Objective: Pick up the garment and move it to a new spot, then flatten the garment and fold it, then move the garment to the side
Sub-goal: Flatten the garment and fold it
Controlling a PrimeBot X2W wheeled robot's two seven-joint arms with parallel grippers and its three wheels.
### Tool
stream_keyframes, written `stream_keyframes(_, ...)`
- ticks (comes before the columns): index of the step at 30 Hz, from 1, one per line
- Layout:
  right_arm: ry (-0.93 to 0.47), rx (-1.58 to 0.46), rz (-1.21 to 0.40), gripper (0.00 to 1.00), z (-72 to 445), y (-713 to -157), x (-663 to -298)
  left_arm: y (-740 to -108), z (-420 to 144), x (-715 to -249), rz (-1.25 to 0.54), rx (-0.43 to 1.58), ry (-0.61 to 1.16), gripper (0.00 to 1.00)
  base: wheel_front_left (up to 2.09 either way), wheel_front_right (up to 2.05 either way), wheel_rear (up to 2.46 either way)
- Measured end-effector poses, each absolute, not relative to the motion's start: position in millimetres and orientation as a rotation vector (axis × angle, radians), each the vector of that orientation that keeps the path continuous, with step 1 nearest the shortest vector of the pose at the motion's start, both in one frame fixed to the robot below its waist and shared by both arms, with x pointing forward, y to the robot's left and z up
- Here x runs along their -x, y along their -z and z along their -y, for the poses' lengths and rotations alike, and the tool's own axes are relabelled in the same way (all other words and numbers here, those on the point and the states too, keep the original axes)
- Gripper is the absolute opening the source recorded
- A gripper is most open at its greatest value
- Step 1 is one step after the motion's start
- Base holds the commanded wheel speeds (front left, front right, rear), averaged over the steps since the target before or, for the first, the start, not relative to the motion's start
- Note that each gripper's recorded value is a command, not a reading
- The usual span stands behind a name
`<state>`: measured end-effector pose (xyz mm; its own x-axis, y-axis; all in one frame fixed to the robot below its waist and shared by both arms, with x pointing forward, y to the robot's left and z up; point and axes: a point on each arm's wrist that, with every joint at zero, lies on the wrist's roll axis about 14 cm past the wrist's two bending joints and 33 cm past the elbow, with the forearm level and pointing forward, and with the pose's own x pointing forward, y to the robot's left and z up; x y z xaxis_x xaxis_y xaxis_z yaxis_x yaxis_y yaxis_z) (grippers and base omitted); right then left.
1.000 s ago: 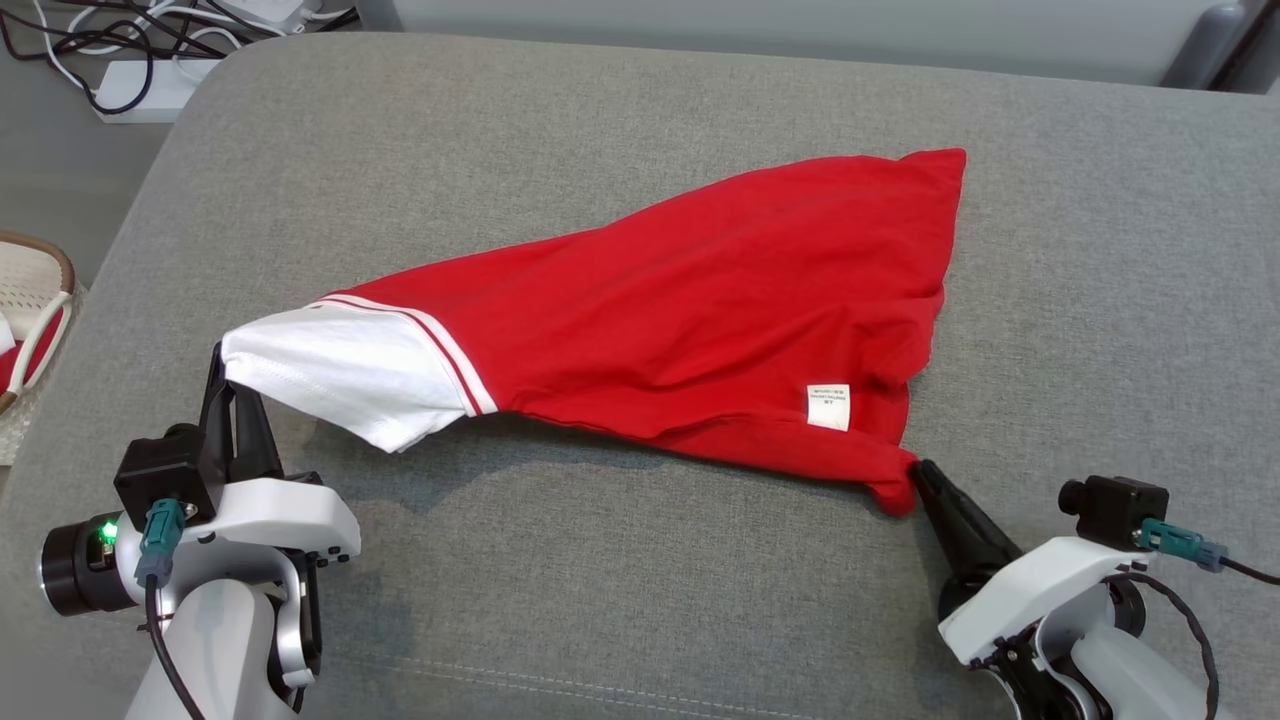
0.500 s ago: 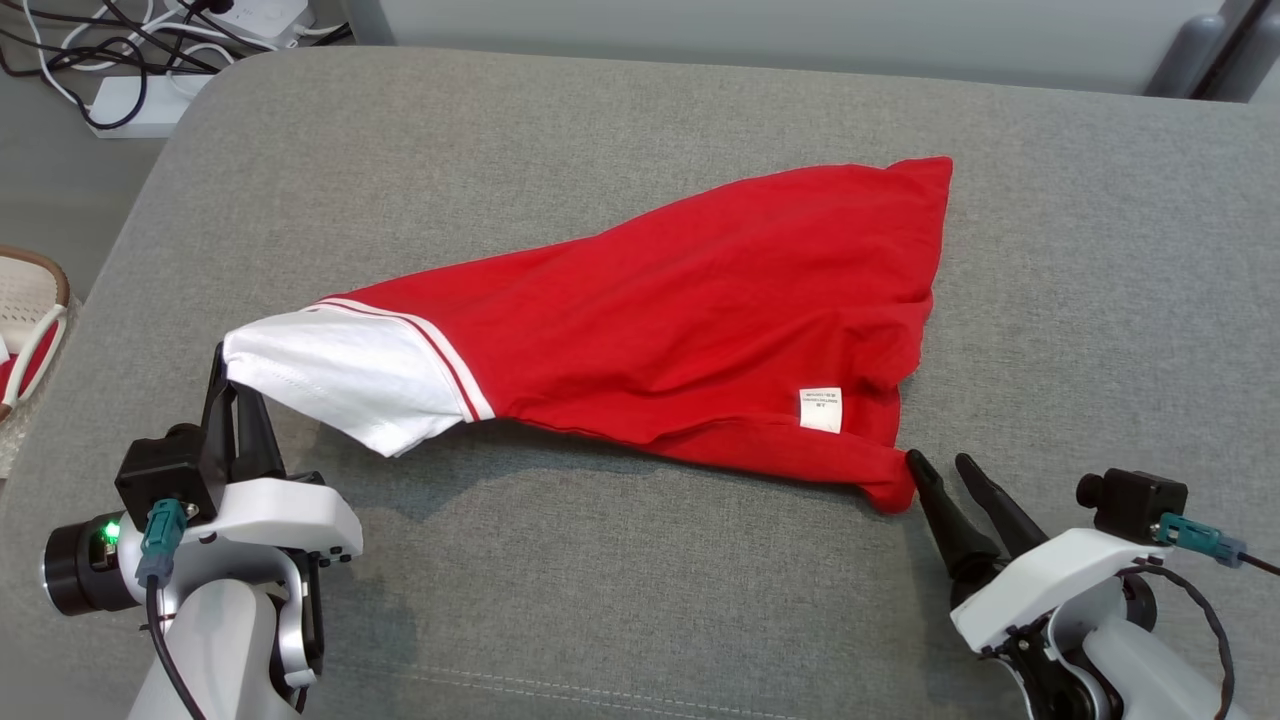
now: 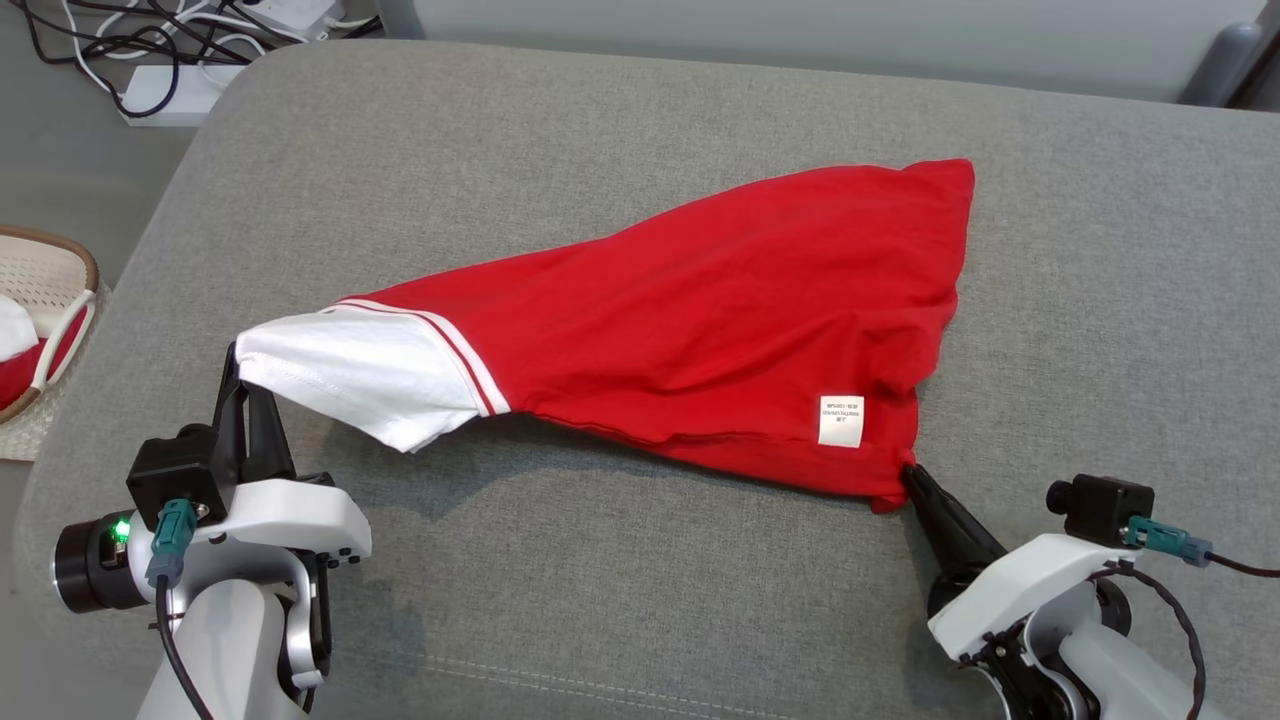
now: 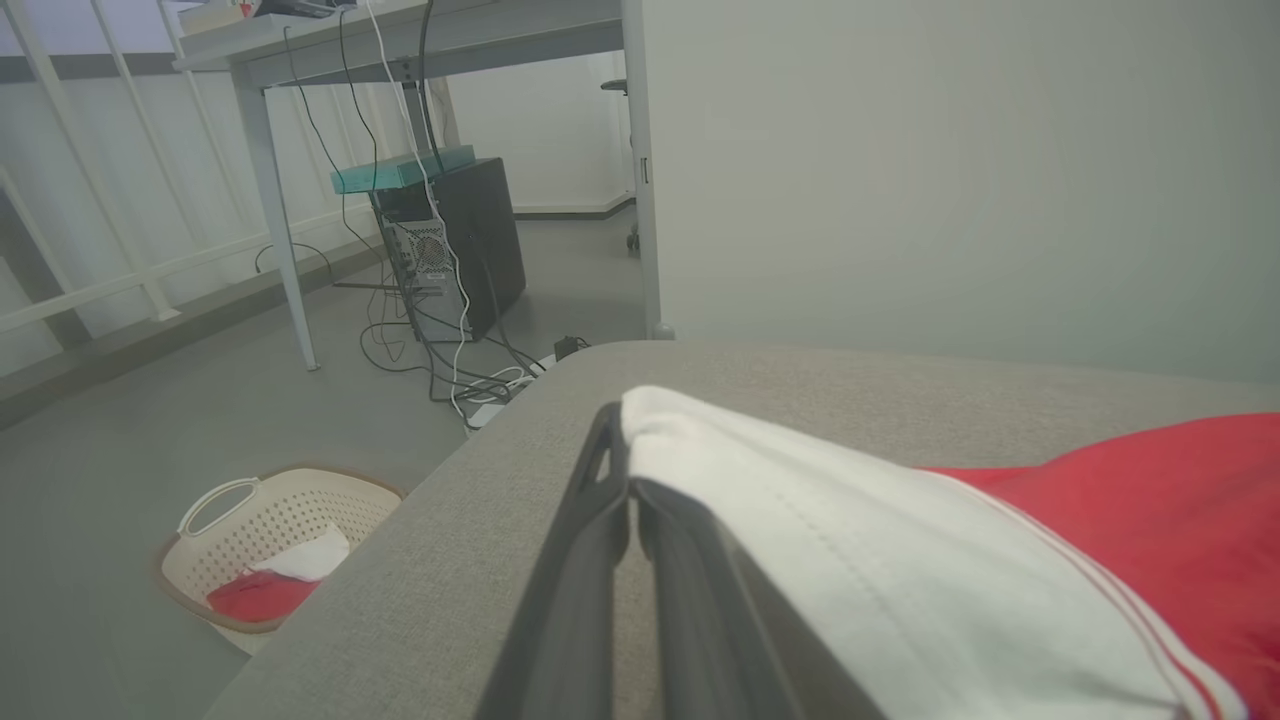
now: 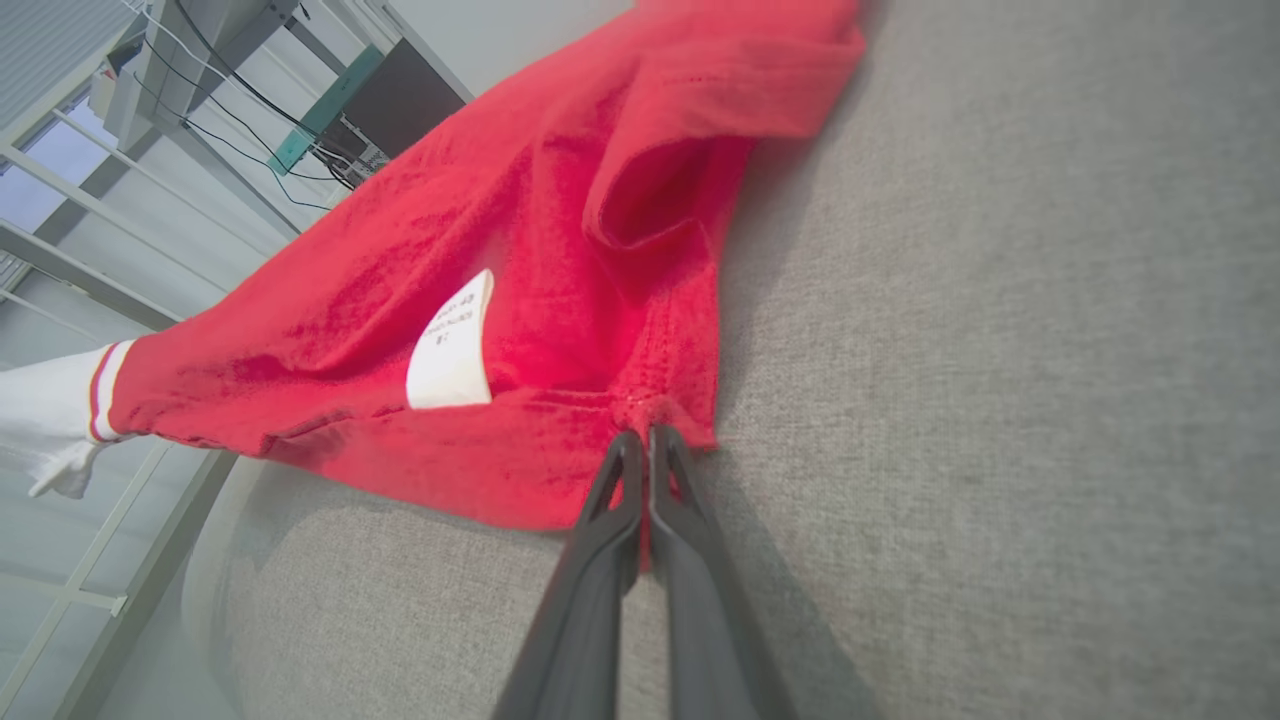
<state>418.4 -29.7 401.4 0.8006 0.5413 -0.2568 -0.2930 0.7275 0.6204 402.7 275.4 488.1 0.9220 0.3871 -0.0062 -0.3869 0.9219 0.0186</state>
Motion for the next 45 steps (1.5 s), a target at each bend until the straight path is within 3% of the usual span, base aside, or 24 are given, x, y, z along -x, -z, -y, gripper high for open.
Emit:
stream_keyframes(5, -0.461, -0.588, -0.380, 0.00, 40.8, -418.8, -430.9, -494.1, -272.0, -403.9, 0.008, -0.008, -0.377, 0.00, 0.00, 0.00, 0.00)
stream_keyframes(12, -0.398, -0.517, -0.100, 0.00, 95.7, -495.1, -462.3, -521.4, -238.3, -416.7, 0.088, 0.043, -0.197, 0.00, 0.00, 0.00, 0.00)
stream_keyframes(18, -0.376, -0.419, 0.099, 0.00, 132.2, -557.6, -461.9, -579.4, -207.5, -432.6, 0.204, 0.130, -0.029, 0.00, 0.00, 0.00, 0.00)
stream_keyframes(26, -0.364, -0.262, 0.403, 0.00, 174.7, -666.2, -435.3, -709.8, -159.0, -423.0, 0.464, 0.096, 0.209, 0.00, 0.00, 0.00, 0.00)
stream_keyframes(36, -0.298, -0.055, 0.804, 0.00, 232.3, -806.5, -361.5, -865.7, -106.5, -347.3, 0.864, 0.084, 0.419, 0.00, 0.00, 0.00, 0.00)
stream_keyframes(40, -0.253, -0.030, 0.784, 0.00, 248.5, -817.2, -356.0, -866.4, -101.4, -360.9, 0.769, 0.132, 0.433, 0.00, 0.00, 0.00, 0.00)
stream_keyframes(45, -0.258, -0.062, 0.488, 0.00, 236.1, -748.5, -411.8, -796.5, -98.1, -431.9, 0.457, 0.173, 0.412, 0.00, 0.00, 0.00, 0.00)
